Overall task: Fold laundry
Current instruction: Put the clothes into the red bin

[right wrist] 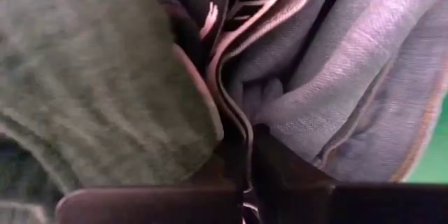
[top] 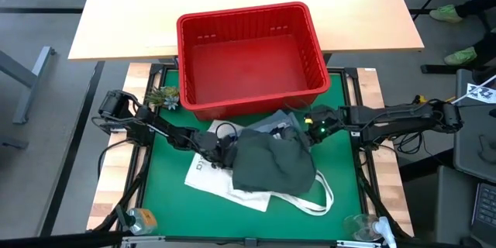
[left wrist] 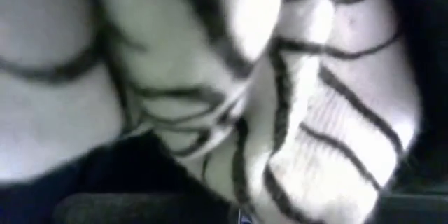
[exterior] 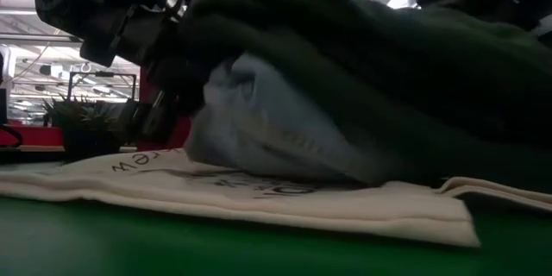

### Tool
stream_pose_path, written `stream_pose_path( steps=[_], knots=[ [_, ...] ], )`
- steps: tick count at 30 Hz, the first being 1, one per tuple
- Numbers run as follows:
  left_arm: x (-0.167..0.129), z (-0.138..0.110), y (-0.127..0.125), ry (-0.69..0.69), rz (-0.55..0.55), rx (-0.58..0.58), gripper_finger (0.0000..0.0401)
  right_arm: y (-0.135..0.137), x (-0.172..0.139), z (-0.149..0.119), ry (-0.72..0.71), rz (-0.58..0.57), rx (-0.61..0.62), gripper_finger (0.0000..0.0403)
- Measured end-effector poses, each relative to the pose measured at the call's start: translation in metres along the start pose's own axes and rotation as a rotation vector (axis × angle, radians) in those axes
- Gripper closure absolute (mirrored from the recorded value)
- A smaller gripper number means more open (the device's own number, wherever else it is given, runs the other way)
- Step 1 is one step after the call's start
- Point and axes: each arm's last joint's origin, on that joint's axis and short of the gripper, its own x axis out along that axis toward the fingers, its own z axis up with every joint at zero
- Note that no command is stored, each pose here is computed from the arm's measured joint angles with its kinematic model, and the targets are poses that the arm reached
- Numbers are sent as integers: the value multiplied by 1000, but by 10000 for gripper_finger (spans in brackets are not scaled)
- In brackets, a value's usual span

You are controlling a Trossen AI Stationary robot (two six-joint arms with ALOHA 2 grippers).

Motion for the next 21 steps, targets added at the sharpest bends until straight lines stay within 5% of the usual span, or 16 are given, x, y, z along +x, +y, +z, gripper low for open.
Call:
stream_pose_path(
  steps=[21],
  knots=[
    [-2,1,-23,-70,-234,-6,379,38,-18,13,-25,125,3,398]
  ],
)
